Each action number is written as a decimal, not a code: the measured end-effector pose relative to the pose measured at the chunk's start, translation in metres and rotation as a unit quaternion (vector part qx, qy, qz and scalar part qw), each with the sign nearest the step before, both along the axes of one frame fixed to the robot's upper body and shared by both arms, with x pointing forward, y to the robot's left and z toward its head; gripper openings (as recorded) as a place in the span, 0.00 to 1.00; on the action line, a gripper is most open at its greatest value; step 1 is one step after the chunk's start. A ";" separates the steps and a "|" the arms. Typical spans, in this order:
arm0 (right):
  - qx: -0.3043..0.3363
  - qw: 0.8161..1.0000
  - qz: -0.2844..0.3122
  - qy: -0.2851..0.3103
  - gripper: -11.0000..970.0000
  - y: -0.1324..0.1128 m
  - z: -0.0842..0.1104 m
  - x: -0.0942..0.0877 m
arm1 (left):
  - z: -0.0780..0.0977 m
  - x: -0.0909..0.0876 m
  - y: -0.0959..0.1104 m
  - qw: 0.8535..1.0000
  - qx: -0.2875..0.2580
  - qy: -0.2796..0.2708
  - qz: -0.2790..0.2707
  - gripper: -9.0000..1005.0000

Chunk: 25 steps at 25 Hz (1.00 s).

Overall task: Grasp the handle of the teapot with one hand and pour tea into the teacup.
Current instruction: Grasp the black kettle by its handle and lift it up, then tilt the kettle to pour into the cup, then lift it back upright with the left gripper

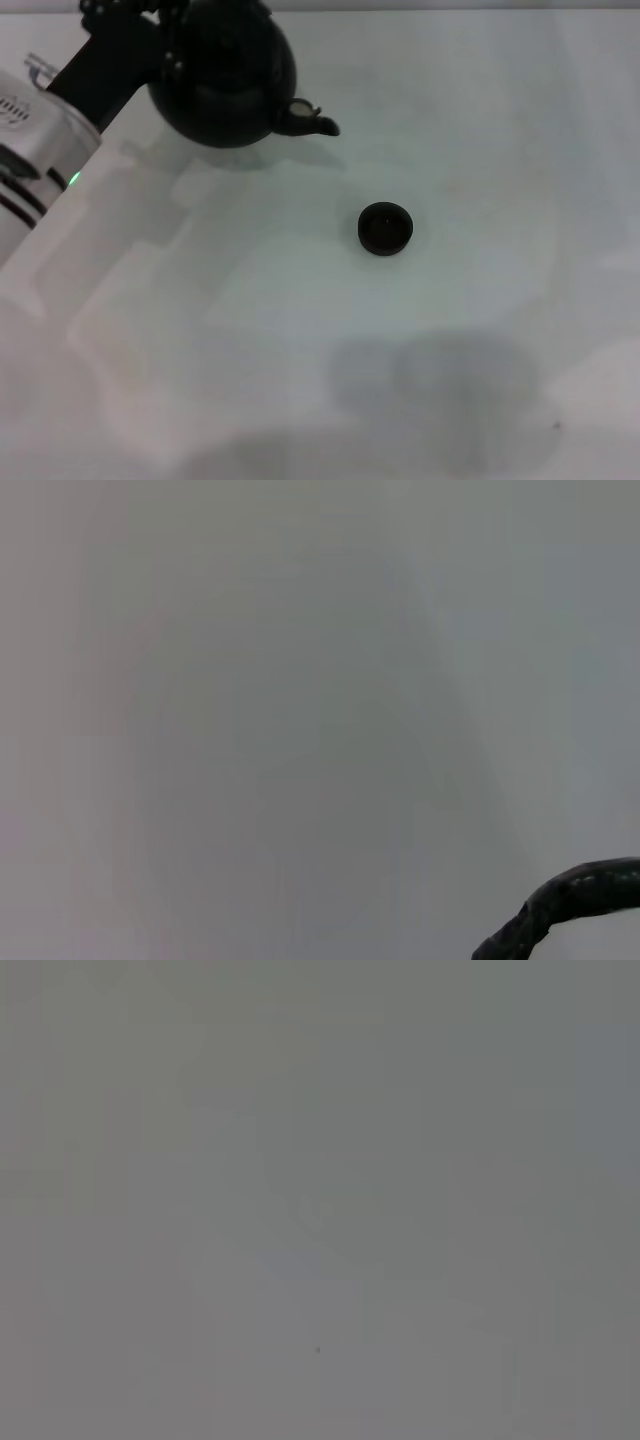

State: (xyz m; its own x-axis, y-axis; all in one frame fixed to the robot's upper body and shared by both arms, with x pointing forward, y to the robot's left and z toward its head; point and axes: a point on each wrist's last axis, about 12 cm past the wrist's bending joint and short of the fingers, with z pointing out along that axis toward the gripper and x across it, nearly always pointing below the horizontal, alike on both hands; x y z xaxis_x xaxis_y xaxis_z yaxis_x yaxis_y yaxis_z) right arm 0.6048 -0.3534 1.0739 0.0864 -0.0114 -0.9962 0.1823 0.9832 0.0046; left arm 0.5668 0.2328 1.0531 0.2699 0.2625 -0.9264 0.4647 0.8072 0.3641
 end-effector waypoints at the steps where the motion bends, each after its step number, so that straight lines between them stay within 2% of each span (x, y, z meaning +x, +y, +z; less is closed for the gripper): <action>1: 0.000 1.000 0.000 0.000 0.87 0.000 0.000 0.000 | 0.002 0.002 -0.002 1.000 0.002 -0.003 -0.005 0.10; 12: 0.000 1.000 0.002 -0.001 0.87 0.001 0.001 0.002 | 0.009 0.013 -0.023 0.998 0.031 -0.008 -0.056 0.10; 25: 0.004 1.000 -0.009 -0.010 0.87 -0.003 0.005 0.004 | 0.005 0.011 -0.030 0.995 0.059 0.000 -0.084 0.10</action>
State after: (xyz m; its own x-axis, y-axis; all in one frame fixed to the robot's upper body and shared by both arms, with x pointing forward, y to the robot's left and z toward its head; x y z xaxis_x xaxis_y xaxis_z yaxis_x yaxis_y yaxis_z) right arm 0.6084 -0.3562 1.0794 0.1065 -0.0054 -0.9943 0.2001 0.9796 0.0161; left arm 0.5783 0.2033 1.0583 0.3197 0.3208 -0.8916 0.5899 0.6690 0.4522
